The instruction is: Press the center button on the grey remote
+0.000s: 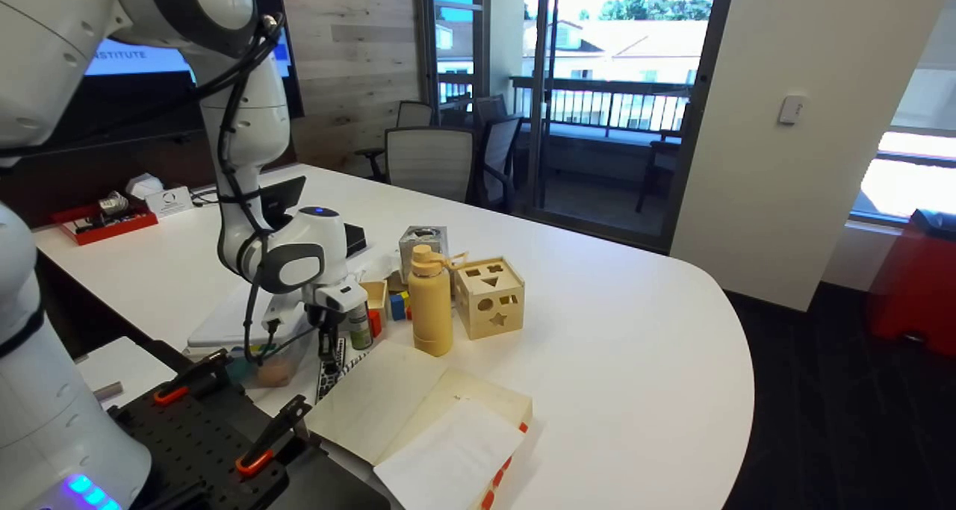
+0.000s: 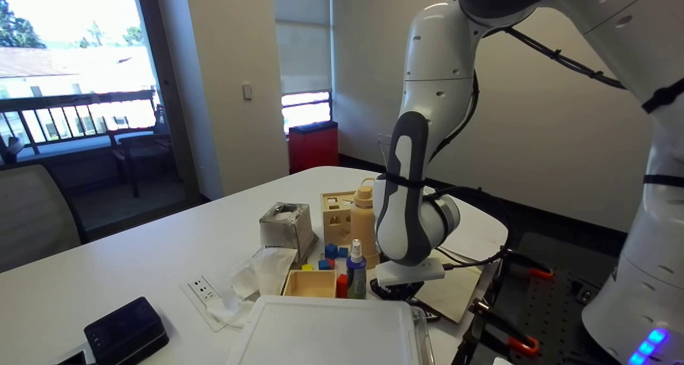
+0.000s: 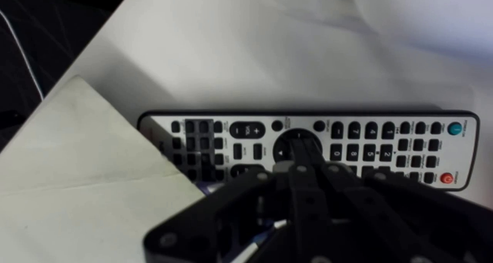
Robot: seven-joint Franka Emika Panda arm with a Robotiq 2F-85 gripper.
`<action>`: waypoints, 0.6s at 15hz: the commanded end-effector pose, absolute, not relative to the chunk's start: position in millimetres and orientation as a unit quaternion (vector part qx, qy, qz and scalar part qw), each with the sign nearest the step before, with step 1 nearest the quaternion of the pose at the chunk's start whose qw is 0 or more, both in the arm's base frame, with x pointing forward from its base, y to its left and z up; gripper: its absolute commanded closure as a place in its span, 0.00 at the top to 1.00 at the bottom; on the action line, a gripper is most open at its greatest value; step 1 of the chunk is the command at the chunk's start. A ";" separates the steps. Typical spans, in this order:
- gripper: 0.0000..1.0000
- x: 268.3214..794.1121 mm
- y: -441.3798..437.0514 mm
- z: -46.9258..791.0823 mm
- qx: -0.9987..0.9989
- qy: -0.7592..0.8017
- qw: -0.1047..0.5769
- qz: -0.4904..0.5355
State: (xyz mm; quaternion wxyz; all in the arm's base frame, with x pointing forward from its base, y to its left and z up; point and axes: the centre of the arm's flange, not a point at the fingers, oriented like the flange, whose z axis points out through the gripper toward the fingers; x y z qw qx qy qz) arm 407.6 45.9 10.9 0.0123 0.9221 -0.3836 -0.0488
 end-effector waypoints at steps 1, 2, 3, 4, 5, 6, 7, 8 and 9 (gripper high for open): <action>0.00 408.3 37.9 -3.1 0.928 -0.366 0.007 -0.061; 0.00 407.8 34.6 -6.4 0.929 -0.365 0.005 -0.065; 0.00 406.0 32.3 -8.0 0.929 -0.363 0.002 -0.069; 0.00 404.7 28.8 -8.6 0.930 -0.361 0.003 -0.067; 0.00 403.1 27.1 -9.0 0.929 -0.362 -0.006 -0.072; 0.00 404.6 25.0 -12.5 0.931 -0.357 -0.008 -0.072; 0.00 404.4 25.0 -13.7 0.933 -0.353 -0.009 -0.075; 0.00 404.1 25.6 -14.4 0.934 -0.347 -0.014 -0.079; 0.00 405.2 24.6 -15.8 0.936 -0.343 -0.015 -0.081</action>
